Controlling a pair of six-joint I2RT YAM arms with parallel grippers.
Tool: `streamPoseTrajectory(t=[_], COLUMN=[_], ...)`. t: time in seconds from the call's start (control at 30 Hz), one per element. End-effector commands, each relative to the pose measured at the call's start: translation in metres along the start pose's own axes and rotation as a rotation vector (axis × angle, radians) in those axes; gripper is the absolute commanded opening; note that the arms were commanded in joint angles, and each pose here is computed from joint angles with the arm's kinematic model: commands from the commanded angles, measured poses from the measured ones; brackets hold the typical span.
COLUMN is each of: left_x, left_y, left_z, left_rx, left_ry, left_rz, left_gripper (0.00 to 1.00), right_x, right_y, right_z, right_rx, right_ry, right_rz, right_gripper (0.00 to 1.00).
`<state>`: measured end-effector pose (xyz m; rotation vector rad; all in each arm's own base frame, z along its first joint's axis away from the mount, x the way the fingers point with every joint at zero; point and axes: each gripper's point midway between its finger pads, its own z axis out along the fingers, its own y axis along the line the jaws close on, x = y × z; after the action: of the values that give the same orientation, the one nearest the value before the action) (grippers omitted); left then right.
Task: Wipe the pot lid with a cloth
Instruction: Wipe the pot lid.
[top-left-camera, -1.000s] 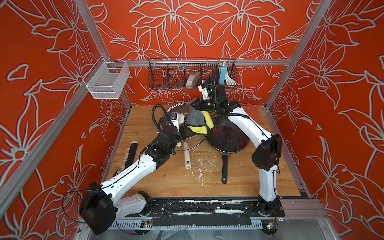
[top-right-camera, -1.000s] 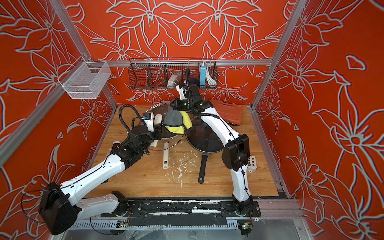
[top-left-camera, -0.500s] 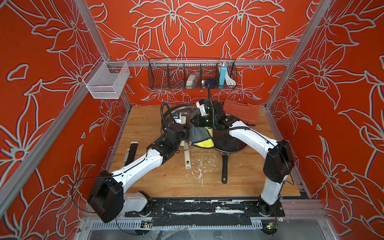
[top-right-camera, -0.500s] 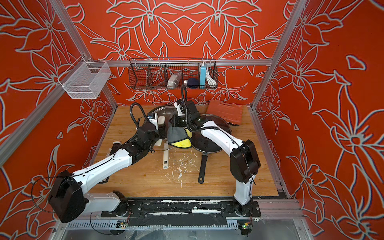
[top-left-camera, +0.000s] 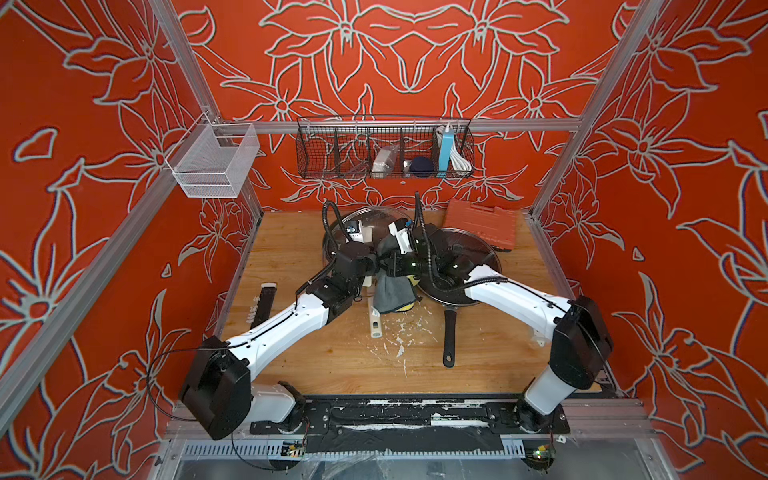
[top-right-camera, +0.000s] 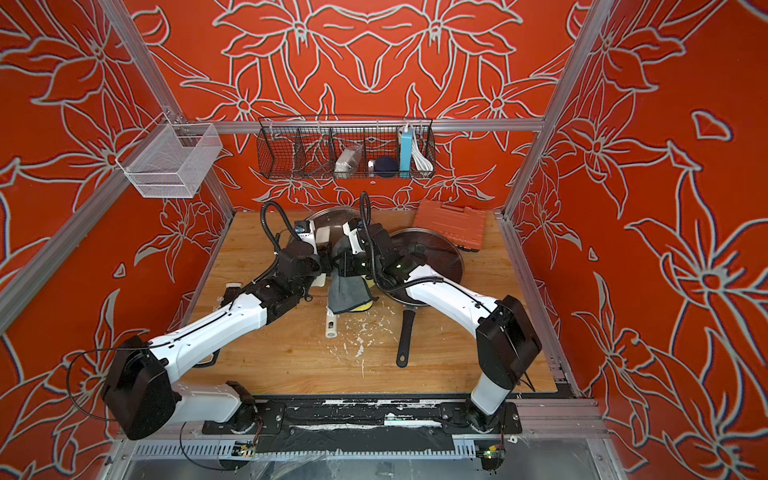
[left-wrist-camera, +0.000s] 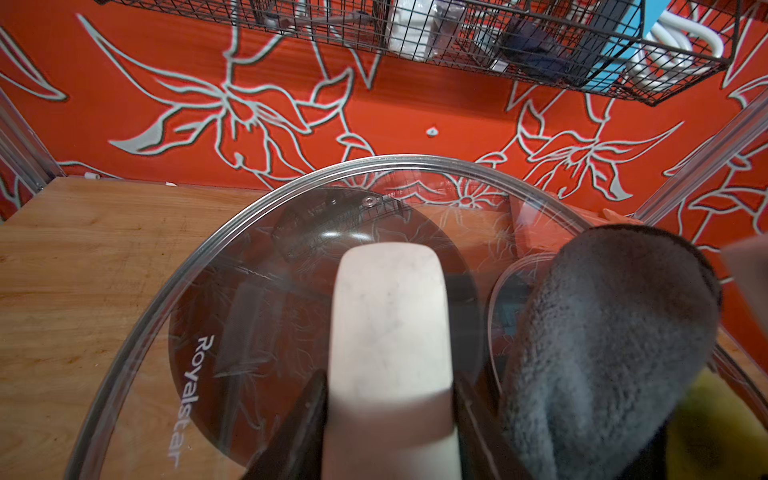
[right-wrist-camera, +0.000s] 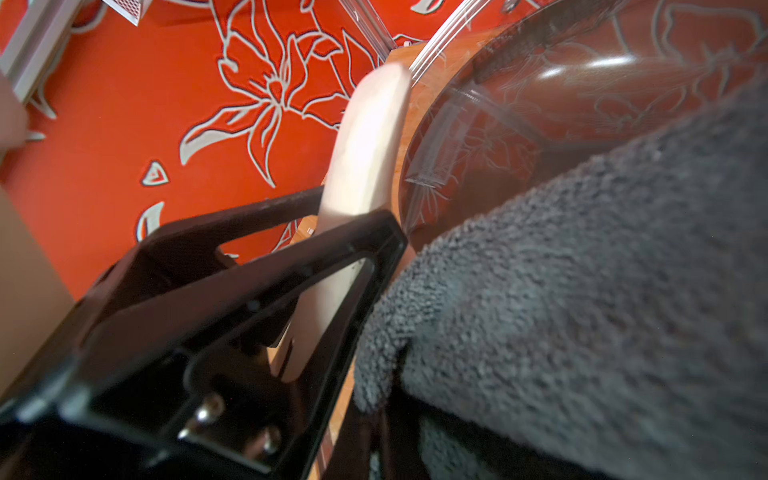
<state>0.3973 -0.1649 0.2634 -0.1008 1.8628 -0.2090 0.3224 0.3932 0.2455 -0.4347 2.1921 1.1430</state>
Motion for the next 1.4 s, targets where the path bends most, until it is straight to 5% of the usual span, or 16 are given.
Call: streamPoseTrajectory(t=[0.0, 0.93, 1.17, 1.37], left_x=[-0.125, -0.104, -0.092, -0.094], left_y=[-0.025, -0.03, -0.016, -0.008], left_z=[-0.046, -0.083, -0.083, -0.07], left_rx=[0.127, 0.231, 0.158, 0.076], left_ry=[-0.379, -0.316, -0.281, -0.256], left_rz=[-0.237, -0.182, -0.08, -0.011], left_gripper=[0.0, 0.0, 0.0, 0.0], right_x=[-0.005, -0.147, -0.152, -0.118], right_y=[-0.005, -0.068, -0.067, -0.046], right_z=[0.003, 0.006, -0.034, -0.074], right_rx=[0.036, 0.191, 0.229, 0.195], right_ry=[-0.006, -0.133, -0.128, -0.073], right_rz=[0.015, 0.013, -0.053, -0.087], right_gripper=[0.0, 0.0, 0.0, 0.0])
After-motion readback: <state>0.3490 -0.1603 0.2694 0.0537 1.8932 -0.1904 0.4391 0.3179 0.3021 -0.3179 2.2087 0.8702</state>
